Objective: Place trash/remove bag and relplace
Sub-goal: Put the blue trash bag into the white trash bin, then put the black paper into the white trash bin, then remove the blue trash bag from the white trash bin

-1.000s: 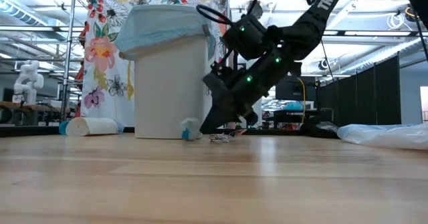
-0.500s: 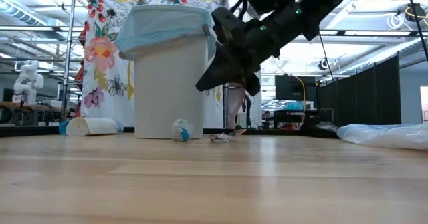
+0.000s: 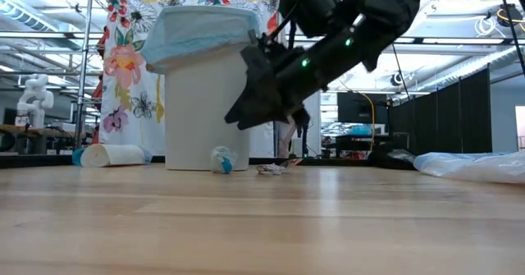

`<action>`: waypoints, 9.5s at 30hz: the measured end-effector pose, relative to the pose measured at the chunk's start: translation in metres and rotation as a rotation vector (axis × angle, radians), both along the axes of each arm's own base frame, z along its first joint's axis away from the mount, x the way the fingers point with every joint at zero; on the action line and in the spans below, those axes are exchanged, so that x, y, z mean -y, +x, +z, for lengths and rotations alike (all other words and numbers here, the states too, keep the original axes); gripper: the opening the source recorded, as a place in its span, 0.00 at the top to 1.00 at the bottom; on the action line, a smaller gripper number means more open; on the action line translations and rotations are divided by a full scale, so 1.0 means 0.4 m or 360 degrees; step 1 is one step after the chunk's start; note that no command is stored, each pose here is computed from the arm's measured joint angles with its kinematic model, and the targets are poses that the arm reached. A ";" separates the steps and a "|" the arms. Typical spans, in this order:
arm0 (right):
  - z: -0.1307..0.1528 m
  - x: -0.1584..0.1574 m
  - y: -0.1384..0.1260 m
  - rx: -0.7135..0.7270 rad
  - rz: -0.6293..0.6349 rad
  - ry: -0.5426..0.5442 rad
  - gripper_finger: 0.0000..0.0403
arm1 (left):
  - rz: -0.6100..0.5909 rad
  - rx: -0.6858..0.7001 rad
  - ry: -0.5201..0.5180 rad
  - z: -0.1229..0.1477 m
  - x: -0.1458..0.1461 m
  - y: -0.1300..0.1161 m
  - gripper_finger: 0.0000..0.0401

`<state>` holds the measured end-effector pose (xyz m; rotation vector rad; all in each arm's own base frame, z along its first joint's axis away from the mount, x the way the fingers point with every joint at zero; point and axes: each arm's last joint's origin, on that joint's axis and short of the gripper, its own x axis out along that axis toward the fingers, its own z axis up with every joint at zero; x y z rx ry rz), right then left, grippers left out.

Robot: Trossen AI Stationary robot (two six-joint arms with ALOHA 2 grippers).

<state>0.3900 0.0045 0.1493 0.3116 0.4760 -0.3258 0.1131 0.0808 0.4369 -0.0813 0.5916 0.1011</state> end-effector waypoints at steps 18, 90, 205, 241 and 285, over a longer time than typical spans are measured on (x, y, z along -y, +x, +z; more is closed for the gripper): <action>-0.152 0.043 0.099 0.0028 -0.0040 -0.0111 0.45 | 0.0087 -0.0085 0.0143 -0.003 -0.007 -0.003 0.65; 0.728 0.194 -0.043 -0.0093 -0.0555 -0.0062 0.42 | 0.0002 -0.0029 0.0325 -0.002 -0.057 0.054 0.65; -0.082 0.168 -0.057 -0.0464 -0.0144 0.1009 1.00 | 0.0271 -0.0008 -0.0234 -0.010 -0.036 0.063 0.65; 0.662 0.186 -0.101 -0.0088 -0.0181 -0.0316 1.00 | 0.0210 -0.0158 -0.0309 -0.054 -0.072 0.143 0.65; 0.655 0.355 -0.175 -0.0979 -0.0206 0.0001 0.70 | 0.0713 0.0029 -0.0047 0.000 -0.109 0.035 0.65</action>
